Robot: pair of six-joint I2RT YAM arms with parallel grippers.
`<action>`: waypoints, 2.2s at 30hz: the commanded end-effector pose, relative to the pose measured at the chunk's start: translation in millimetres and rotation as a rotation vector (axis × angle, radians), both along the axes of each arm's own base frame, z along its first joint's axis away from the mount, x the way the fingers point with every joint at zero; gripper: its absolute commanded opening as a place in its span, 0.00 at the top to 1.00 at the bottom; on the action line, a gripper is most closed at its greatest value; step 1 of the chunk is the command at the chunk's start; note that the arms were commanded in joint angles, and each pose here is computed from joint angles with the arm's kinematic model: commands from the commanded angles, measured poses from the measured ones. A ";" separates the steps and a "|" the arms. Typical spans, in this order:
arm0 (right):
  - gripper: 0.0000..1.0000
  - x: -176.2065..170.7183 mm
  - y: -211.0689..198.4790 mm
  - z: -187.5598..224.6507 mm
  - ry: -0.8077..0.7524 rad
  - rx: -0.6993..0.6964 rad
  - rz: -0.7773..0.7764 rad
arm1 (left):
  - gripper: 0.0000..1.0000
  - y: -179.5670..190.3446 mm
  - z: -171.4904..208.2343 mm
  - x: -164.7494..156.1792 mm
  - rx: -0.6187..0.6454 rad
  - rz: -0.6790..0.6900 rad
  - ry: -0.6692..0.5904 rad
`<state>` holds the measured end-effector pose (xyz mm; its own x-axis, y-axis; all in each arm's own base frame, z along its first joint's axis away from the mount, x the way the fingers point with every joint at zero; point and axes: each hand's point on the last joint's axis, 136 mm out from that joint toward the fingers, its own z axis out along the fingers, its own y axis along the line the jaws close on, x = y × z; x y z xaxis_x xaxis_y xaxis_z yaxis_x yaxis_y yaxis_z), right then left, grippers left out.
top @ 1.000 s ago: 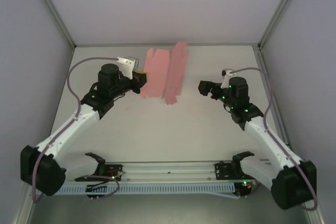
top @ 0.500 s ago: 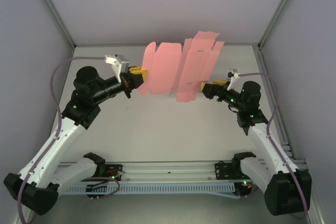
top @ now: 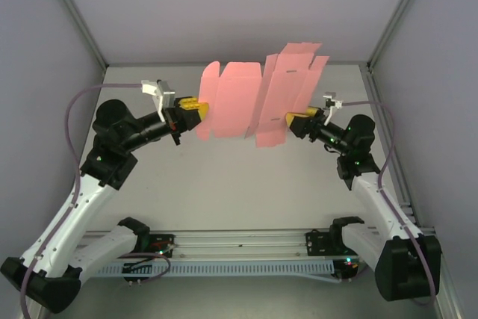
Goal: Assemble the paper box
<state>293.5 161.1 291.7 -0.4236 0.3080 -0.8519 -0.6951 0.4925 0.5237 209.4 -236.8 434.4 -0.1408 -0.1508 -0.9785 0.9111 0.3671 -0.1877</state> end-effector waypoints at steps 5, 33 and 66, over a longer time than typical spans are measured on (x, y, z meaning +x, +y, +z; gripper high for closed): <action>0.73 -0.7 -4.8 22.8 -0.057 0.007 -0.010 | 1.00 12.2 18.8 3.5 -0.025 0.094 -0.029; 1.00 10.6 -2.3 -182.6 0.184 -1.154 -0.210 | 0.00 105.6 -196.5 101.6 0.367 0.894 0.539; 1.00 32.3 63.7 -157.8 -0.519 -1.525 -0.197 | 0.00 17.2 -268.8 183.7 0.445 0.546 0.625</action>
<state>323.9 215.0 131.6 -0.0582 -0.9188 -0.3904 -0.4830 0.3681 -0.7945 394.1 -206.1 172.7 -0.6941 -0.0490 -0.7182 0.3046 0.8839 -0.3548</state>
